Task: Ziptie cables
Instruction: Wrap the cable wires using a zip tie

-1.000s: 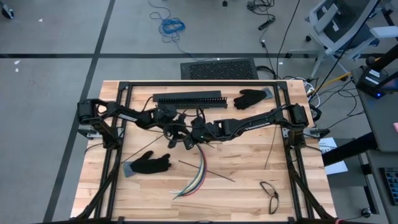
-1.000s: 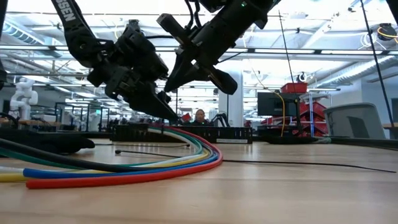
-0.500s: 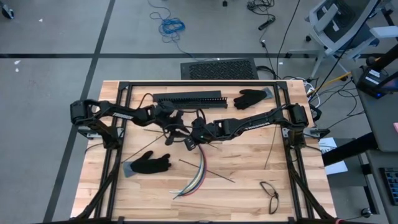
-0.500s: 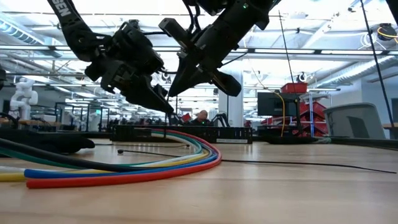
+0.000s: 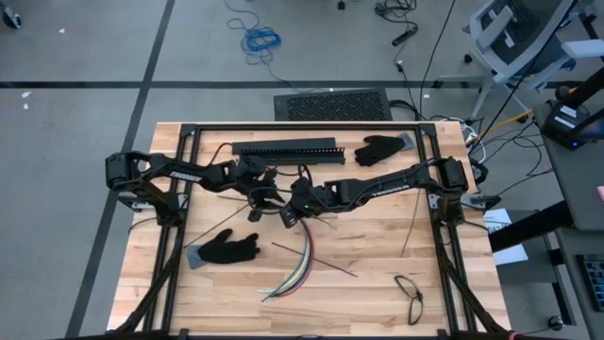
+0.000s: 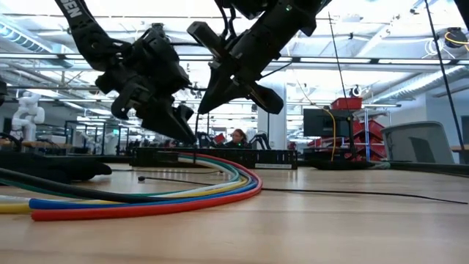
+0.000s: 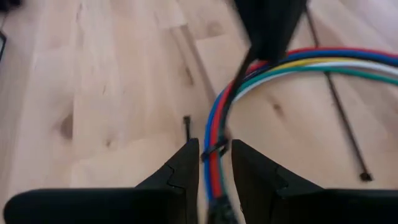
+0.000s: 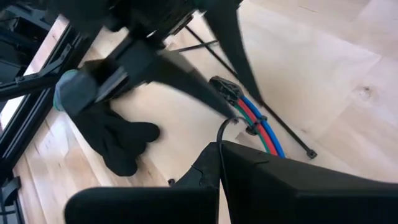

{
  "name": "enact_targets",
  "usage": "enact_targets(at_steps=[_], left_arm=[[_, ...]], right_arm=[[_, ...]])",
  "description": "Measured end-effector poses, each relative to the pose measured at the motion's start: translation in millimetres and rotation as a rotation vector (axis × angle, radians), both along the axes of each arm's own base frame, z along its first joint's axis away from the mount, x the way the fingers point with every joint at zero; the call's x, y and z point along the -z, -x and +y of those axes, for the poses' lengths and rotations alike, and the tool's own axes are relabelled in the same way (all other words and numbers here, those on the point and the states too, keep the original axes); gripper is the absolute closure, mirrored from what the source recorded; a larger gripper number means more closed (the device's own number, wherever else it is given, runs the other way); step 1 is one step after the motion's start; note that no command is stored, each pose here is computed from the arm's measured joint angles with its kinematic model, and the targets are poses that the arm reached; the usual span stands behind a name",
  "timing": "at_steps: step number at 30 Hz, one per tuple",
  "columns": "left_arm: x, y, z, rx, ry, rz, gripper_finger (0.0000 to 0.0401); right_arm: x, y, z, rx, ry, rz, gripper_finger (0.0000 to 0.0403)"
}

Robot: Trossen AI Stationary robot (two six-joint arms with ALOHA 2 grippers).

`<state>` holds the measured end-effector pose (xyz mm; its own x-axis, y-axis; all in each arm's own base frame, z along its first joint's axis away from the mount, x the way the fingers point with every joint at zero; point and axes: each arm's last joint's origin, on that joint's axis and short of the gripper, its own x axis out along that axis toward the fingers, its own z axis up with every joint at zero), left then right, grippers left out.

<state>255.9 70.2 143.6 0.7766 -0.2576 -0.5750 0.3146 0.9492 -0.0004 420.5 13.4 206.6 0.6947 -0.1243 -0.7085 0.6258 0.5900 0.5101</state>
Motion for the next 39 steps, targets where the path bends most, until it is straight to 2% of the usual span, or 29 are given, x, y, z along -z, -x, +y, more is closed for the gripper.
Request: enact_targets(at_steps=[12, 18, 27, 31, 39], left_arm=[[2, -1, -1, 0.050, -0.086, -0.014, 0.0310], [2, 0, -1, 0.055, -0.090, -0.010, 0.0310], [4, 5, -6, 0.090, -0.035, 0.046, 0.0310], [-10, 11, -14, 0.139, -0.009, 0.024, 0.0310], [-26, 32, -33, 0.213, 0.030, 0.104, 0.0310]], right_arm=[[-4, -4, 1, -0.029, -0.020, -0.058, 0.0403], [-4, -4, 4, -0.068, -0.037, -0.062, 0.0403], [-7, -6, 20, -0.137, -0.084, -0.098, 0.0403], [-7, -6, 27, -0.159, -0.093, -0.107, 0.0403], [-8, -4, 49, -0.234, -0.144, -0.111, 0.0403]])
